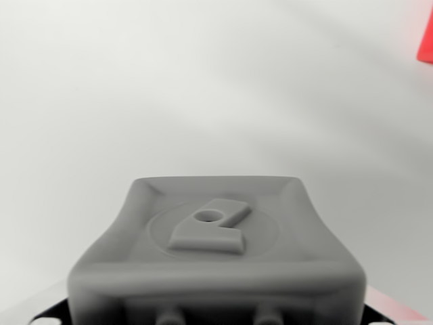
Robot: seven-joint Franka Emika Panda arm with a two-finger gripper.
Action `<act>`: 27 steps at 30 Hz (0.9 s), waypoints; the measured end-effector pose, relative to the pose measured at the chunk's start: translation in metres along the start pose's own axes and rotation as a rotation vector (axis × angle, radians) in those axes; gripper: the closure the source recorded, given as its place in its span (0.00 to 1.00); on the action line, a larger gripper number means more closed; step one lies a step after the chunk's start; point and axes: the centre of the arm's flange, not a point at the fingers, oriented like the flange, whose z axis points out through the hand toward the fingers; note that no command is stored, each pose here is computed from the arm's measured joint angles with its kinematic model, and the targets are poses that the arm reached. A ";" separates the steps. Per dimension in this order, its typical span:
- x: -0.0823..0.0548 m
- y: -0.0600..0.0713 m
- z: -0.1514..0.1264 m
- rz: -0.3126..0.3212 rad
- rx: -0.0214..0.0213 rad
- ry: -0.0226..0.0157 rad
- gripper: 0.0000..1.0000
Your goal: Destack cube
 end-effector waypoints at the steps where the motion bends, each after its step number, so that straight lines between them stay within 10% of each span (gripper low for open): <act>1: -0.002 -0.001 0.000 -0.002 -0.0001 -0.0002 1.00; 27: -0.051 -0.015 0.006 -0.058 0.0000 -0.0006 1.00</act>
